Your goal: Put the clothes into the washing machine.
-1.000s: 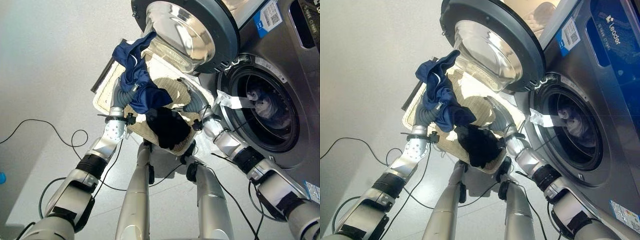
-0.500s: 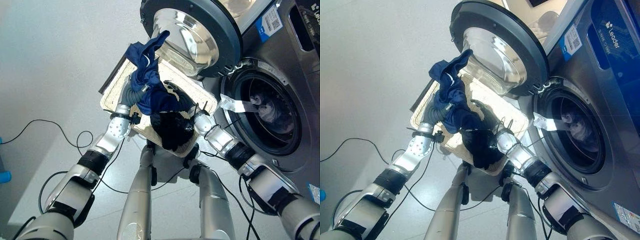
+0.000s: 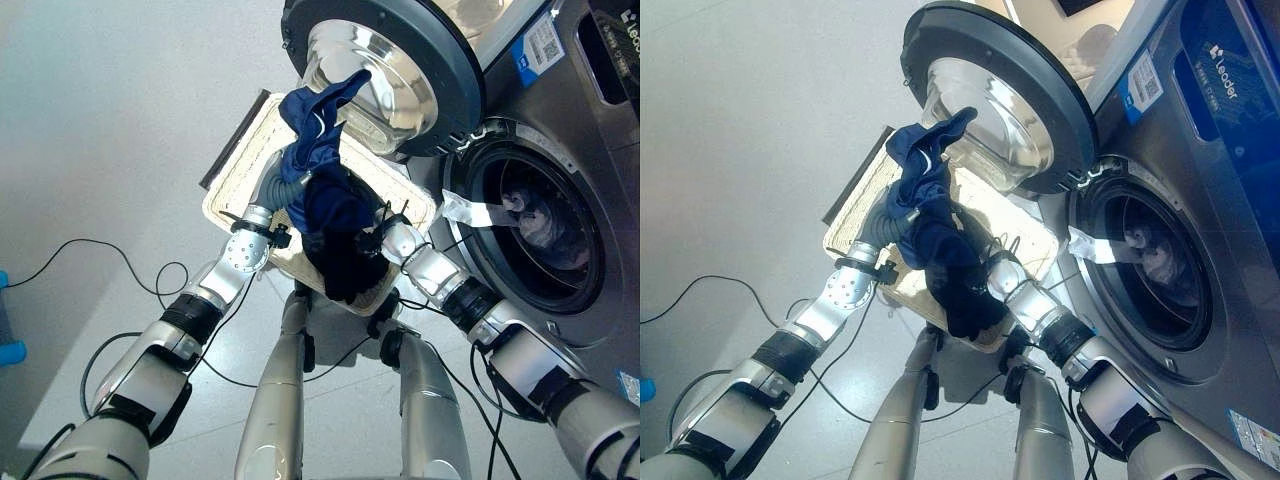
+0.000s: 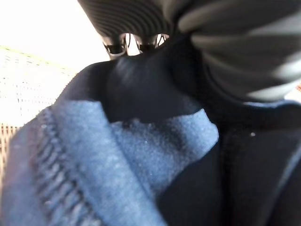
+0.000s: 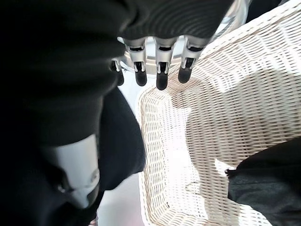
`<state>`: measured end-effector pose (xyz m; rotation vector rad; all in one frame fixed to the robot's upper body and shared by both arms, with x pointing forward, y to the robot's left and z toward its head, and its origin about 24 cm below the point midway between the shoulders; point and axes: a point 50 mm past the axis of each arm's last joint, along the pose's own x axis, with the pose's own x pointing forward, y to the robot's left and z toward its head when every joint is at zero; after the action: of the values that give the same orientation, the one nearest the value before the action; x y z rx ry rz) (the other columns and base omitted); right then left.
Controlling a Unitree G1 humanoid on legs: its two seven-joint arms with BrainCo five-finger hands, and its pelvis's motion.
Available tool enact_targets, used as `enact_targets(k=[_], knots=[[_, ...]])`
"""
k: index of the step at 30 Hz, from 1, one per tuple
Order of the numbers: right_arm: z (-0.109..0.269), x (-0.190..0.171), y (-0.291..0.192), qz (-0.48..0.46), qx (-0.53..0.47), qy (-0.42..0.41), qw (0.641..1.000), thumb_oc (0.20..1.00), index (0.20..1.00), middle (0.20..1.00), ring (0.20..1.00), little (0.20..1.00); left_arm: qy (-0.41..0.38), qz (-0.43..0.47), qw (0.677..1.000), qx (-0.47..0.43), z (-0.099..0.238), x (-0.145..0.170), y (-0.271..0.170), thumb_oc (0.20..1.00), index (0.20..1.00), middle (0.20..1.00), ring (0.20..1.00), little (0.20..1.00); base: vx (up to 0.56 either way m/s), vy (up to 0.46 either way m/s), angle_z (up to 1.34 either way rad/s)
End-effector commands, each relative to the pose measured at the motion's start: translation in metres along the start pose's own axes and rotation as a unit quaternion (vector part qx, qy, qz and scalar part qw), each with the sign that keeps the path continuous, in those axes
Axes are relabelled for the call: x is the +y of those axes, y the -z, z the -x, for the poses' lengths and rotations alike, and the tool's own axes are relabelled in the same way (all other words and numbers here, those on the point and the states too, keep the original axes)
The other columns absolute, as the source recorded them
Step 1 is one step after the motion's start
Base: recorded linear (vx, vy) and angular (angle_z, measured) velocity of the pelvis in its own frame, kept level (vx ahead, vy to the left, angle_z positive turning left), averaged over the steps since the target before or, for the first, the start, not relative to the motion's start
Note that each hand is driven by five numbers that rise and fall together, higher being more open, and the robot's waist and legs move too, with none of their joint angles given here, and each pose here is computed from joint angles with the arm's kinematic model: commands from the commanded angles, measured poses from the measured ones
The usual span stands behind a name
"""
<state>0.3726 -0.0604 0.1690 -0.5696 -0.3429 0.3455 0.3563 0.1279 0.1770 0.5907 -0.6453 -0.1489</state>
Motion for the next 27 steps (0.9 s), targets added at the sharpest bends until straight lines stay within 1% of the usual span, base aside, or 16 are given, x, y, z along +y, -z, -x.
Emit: enact_targets(k=[1,9,13,15,19,20,21,22,27], knots=[[-0.009,-0.009,-0.021,-0.016,-0.034,0.022,0.999,1.000,1.000,1.000,1.000,1.000,0.007,0.047,0.993,-0.105,-0.018,-0.006,-0.045,0.200,0.200,0.200,0.200,0.200,0.02,-0.007,0.03],[-0.009,-0.017,-0.006,-0.010,0.007,0.050,0.999,1.000,1.000,1.000,1.000,1.000,0.051,0.087,0.986,-0.130,-0.012,-0.017,-0.056,0.200,0.200,0.200,0.200,0.200,0.00,0.000,0.00],[-0.008,-0.019,-0.004,-0.020,0.010,0.060,0.998,1.000,1.000,1.000,1.000,1.000,0.060,0.086,0.985,-0.139,-0.010,-0.020,-0.059,0.200,0.200,0.200,0.200,0.200,0.00,0.000,0.00],[-0.009,-0.022,-0.006,-0.048,0.002,0.069,0.996,1.000,1.000,1.000,1.000,1.000,0.066,0.076,0.984,-0.145,-0.009,-0.022,-0.062,0.200,0.200,0.200,0.200,0.200,0.00,0.000,0.00],[-0.009,-0.023,-0.010,-0.068,-0.009,0.075,0.995,1.000,1.000,1.000,1.000,1.000,0.065,0.070,0.985,-0.142,-0.009,-0.022,-0.061,0.200,0.200,0.200,0.200,0.200,0.00,-0.002,0.01],[-0.009,-0.023,-0.012,-0.078,-0.014,0.078,0.994,0.799,0.799,0.799,0.799,0.799,0.065,0.067,0.986,-0.139,-0.010,-0.023,-0.060,0.200,0.200,0.200,0.200,0.200,-0.01,-0.006,0.04],[-0.010,-0.024,-0.014,-0.093,-0.024,0.080,0.992,0.244,0.244,0.244,0.244,0.244,0.063,0.065,0.987,-0.135,-0.010,-0.023,-0.059,0.200,0.200,0.200,0.200,0.200,-0.01,-0.006,0.04],[-0.010,-0.024,-0.016,-0.100,-0.027,0.080,0.991,0.200,0.200,0.200,0.200,0.200,0.062,0.065,0.987,-0.133,-0.010,-0.022,-0.058,0.200,0.200,0.200,0.200,0.200,0.00,0.000,0.00],[-0.010,-0.024,-0.017,-0.110,-0.031,0.080,0.990,0.200,0.200,0.200,0.200,0.200,0.055,0.061,0.989,-0.122,-0.010,-0.022,-0.053,0.200,0.200,0.200,0.200,0.200,0.00,0.000,0.00]])
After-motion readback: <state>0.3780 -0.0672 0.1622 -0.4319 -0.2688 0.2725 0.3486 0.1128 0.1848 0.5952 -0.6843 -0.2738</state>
